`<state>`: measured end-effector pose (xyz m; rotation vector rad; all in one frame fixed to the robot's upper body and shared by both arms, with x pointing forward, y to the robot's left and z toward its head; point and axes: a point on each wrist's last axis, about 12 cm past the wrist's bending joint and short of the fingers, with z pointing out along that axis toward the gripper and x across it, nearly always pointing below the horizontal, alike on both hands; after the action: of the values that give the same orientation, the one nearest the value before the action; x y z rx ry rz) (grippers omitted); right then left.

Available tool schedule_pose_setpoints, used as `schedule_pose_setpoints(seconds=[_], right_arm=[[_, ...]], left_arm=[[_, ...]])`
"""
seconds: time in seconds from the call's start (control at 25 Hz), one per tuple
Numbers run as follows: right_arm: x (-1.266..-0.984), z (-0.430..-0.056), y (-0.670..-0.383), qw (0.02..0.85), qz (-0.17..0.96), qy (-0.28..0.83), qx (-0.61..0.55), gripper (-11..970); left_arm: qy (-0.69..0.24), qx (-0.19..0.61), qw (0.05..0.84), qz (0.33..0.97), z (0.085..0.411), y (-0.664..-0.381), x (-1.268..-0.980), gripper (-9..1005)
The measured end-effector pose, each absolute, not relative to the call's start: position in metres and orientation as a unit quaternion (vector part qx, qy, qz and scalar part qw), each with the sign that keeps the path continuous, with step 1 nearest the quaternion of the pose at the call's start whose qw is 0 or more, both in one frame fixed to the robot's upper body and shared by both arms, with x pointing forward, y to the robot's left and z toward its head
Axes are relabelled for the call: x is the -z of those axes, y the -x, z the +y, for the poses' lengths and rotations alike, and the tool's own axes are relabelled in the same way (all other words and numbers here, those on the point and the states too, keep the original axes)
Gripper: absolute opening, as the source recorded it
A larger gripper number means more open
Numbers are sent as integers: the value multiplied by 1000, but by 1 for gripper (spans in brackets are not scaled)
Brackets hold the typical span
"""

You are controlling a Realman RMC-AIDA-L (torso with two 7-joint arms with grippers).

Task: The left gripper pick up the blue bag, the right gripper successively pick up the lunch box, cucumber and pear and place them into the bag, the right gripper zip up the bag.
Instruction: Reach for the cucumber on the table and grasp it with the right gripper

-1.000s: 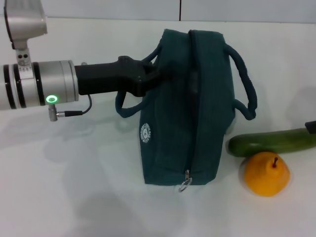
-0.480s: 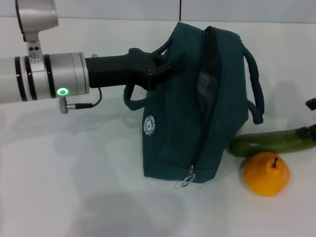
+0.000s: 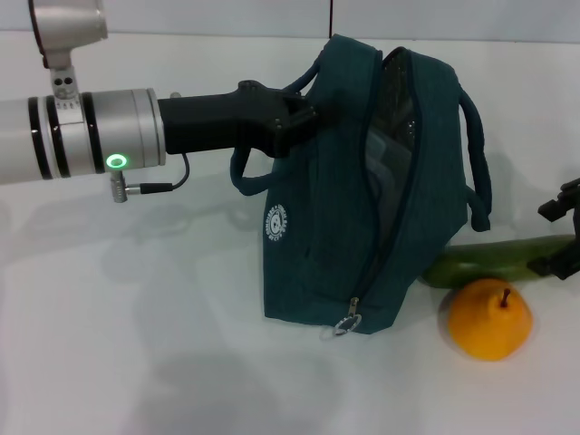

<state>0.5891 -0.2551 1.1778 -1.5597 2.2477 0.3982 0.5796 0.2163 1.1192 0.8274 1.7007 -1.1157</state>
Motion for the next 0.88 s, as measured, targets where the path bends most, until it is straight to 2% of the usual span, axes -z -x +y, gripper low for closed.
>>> schedule_pose_setpoints(seconds=[0.88], right_arm=[[-1159,-208,-606,112,785,603,-82,808]], left_arm=[[-346,447,458,686,215,-584,-1125,42]])
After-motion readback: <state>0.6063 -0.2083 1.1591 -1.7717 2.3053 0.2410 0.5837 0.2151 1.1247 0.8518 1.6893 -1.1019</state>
